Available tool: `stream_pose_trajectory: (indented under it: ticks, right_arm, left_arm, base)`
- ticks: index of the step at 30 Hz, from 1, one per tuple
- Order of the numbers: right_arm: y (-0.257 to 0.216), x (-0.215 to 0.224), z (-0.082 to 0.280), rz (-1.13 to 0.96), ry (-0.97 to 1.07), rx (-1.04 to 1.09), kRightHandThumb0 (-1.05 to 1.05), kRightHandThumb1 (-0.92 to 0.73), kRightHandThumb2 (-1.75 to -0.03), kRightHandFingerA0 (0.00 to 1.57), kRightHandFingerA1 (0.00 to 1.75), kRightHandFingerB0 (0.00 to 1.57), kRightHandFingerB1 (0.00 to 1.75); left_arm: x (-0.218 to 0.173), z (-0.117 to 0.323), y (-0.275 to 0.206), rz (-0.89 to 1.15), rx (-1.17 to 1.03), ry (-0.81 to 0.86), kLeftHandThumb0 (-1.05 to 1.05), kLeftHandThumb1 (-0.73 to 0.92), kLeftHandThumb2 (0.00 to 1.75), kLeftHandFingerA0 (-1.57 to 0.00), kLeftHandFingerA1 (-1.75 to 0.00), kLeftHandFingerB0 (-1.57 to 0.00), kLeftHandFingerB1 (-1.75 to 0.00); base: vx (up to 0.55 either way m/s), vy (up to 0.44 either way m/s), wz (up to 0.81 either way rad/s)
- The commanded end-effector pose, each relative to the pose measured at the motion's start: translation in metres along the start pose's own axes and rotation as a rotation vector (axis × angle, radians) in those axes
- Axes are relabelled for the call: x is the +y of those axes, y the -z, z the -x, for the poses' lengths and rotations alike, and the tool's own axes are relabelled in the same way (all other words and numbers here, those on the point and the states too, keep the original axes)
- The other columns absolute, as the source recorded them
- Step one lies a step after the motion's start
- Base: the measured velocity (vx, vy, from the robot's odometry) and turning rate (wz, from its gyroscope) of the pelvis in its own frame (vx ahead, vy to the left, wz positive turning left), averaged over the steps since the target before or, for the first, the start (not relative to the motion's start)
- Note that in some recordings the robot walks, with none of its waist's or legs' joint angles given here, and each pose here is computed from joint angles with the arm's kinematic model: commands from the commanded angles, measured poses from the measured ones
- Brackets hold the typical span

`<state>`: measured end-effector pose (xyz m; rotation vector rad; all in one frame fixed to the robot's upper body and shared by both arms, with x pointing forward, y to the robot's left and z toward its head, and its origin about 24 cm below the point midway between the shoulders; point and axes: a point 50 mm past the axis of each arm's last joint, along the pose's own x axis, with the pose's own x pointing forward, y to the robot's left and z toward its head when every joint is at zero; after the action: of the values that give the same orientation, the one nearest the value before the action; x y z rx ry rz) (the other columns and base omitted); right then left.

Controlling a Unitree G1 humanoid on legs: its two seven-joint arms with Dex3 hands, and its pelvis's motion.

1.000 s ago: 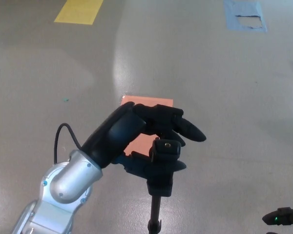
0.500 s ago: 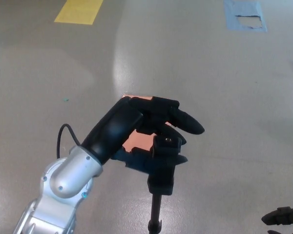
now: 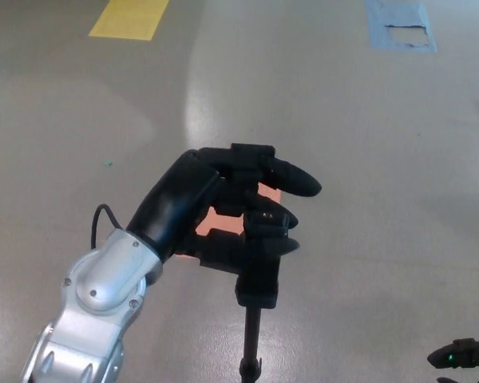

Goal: The robot uses its left hand to grab the top of a phone stand kept on the floor and rotates it anti-clockwise

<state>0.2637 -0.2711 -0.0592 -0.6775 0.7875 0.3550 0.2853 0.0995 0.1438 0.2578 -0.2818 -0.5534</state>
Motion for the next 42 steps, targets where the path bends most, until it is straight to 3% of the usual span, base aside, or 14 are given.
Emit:
stream_pose_trajectory:
  ticks: [1,26,42]
  right_arm:
    - [-0.0070,-0.0145,0.0019,0.022,0.016,0.009,-0.60,-0.67,-0.91,0.52,0.55,0.26,0.45]
    - [-0.0110,-0.0168,0.0015,0.035,0.016,0.005,-0.60,-0.68,-0.91,0.53,0.55,0.26,0.45]
    - [-0.0153,-0.0191,0.0008,0.024,0.022,0.001,-0.60,-0.68,-0.91,0.53,0.55,0.26,0.45]
  left_arm:
    - [-0.0018,0.0050,0.0303,0.564,0.423,0.040,-0.02,0.52,0.55,-0.95,-0.62,-0.78,-0.54]
    - [0.0009,0.0043,0.0329,0.678,0.501,0.052,-0.02,0.58,0.55,-0.90,-0.63,-0.71,-0.52]
    - [0.0065,0.0014,0.0382,0.773,0.622,0.044,-0.01,0.57,0.55,-0.93,-0.65,-0.74,-0.53]
  base:
    - [0.00,0.000,0.00]
    - [0.00,0.000,0.00]
    - [0.00,0.000,0.00]
